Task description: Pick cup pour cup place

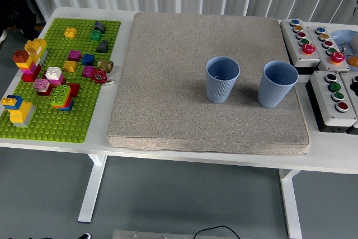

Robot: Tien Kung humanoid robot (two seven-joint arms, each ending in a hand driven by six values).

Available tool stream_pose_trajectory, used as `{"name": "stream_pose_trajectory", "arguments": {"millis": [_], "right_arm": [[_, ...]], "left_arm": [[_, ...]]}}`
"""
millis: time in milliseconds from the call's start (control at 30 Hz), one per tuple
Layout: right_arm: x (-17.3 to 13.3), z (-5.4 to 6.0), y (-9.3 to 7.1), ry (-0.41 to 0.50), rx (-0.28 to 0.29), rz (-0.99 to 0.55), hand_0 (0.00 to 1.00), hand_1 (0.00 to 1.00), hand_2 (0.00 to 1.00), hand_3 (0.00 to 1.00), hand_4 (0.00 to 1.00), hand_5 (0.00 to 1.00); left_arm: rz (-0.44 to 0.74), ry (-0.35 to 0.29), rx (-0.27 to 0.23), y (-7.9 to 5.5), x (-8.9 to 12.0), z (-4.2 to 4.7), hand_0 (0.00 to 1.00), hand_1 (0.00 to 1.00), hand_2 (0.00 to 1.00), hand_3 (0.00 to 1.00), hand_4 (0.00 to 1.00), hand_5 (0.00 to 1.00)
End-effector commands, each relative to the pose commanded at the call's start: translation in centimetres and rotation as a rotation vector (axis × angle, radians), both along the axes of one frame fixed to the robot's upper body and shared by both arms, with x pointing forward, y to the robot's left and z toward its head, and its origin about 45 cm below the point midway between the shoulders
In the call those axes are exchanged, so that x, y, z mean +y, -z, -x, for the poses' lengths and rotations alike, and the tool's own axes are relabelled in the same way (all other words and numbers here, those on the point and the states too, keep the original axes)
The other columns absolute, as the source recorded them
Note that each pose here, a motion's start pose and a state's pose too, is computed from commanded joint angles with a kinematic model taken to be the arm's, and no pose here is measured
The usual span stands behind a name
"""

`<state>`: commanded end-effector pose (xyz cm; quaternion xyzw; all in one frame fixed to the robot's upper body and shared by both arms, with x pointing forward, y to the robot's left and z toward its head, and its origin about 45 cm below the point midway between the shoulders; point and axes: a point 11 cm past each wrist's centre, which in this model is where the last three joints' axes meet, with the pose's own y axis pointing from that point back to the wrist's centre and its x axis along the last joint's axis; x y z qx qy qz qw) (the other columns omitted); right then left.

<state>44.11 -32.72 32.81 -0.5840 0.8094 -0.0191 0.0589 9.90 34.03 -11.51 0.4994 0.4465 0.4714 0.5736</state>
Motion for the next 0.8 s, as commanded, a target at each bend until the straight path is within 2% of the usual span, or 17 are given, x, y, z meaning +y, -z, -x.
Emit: {"name": "stream_pose_trajectory", "arguments": {"millis": [33,167,333,800], "right_arm": [[0.29,-0.06,0.22,-0.003,-0.004,-0.012,0.940,0.908,0.989,0.972,0.829,0.450],[0.62,-0.15,0.64,-0.006,-0.008,-0.034,0.940,0.908,0.989,0.972,0.829,0.450],[0.33,-0.17,1.10,0.000,0.017,-0.035,0.941,0.904,0.987,0.969,0.837,0.459],[0.22,-0.15,1.08,0.000,0.030,-0.034,0.939,0.897,0.979,0.956,0.823,0.448]], "left_arm": [[0.000,0.000,-0.001,-0.01,0.01,-0.03,0.801,0.852,0.863,0.785,0.502,0.998],[0.000,0.001,-0.001,-0.02,-0.01,-0.09,0.801,0.852,0.863,0.785,0.502,0.998],[0.001,0.000,0.001,0.00,-0.02,-0.02,0.801,0.851,0.863,0.784,0.502,0.998],[0.001,0.000,0.005,0.02,0.01,0.12,0.801,0.851,0.863,0.783,0.502,0.998]]}}
